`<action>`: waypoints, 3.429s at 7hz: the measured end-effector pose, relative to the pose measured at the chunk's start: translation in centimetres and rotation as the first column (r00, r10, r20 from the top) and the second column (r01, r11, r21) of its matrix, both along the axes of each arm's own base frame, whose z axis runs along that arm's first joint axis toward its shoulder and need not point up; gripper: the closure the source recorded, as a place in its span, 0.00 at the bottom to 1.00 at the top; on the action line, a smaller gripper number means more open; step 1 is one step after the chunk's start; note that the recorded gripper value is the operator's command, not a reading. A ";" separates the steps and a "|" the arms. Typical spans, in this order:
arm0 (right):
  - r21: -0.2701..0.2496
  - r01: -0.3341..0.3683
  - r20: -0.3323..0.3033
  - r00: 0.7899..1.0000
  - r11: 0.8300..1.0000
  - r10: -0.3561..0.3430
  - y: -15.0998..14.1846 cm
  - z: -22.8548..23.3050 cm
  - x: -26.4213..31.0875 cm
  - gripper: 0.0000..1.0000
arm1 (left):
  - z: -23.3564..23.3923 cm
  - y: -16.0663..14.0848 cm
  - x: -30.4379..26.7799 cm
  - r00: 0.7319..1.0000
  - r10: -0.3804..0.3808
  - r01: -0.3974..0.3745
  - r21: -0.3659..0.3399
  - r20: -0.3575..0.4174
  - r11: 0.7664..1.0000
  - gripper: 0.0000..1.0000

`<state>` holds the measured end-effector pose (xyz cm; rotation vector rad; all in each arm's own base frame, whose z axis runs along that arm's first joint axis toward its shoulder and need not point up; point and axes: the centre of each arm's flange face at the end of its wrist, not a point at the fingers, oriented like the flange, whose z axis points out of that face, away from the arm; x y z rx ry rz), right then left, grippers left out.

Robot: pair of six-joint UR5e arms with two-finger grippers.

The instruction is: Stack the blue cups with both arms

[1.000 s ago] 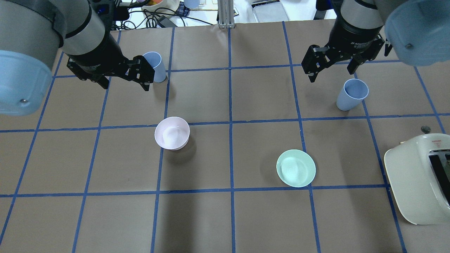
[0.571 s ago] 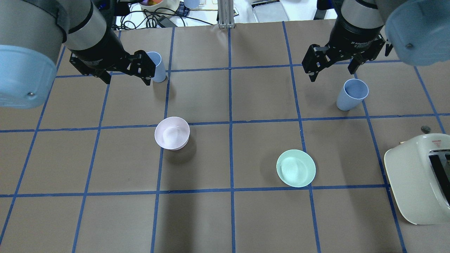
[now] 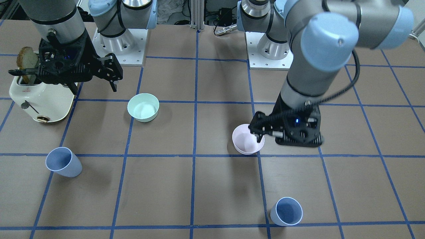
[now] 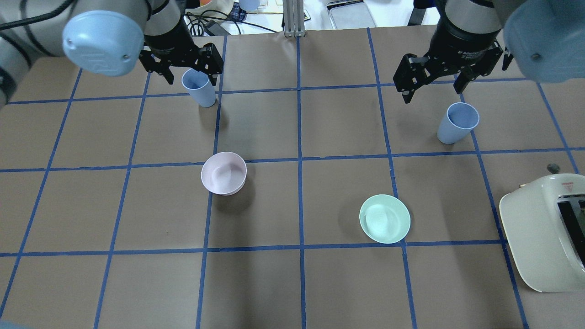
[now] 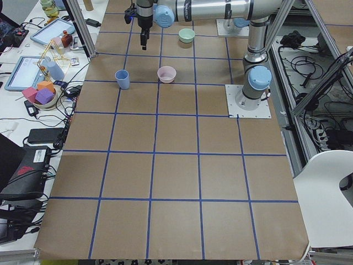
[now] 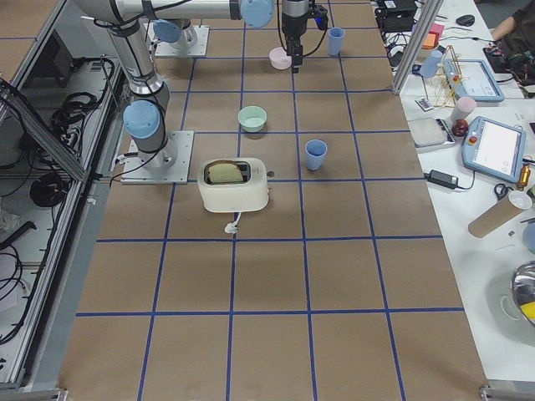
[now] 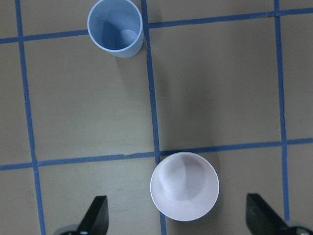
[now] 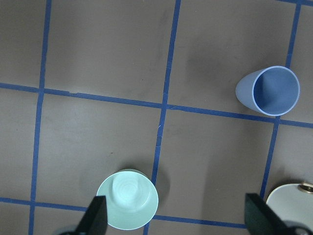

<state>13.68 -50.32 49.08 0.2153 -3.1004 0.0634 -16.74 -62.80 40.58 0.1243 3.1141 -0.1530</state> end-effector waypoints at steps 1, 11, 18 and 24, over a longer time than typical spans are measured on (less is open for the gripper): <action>0.001 0.009 0.000 1.000 1.000 -0.009 0.0 0.0 0.0 0.00 | -3.2 -3.5 -0.2 1.000 -0.006 0.006 -0.012 0.001 1.000 0.00; 0.006 0.018 -0.006 1.000 1.000 -0.018 0.3 -0.1 -0.1 0.00 | -12.4 -11.0 -1.0 0.995 -0.021 0.021 0.004 0.102 1.000 1.00; 0.014 0.040 -0.008 0.999 0.999 -0.040 -0.2 -0.2 -2.0 0.00 | -12.2 7.2 -22.9 0.995 0.101 -0.103 0.210 0.020 0.972 1.00; 0.011 0.041 -0.007 0.999 0.999 -0.041 -0.1 0.0 -2.0 0.00 | -13.7 13.5 -24.8 0.991 0.130 -0.133 0.271 0.029 0.953 0.00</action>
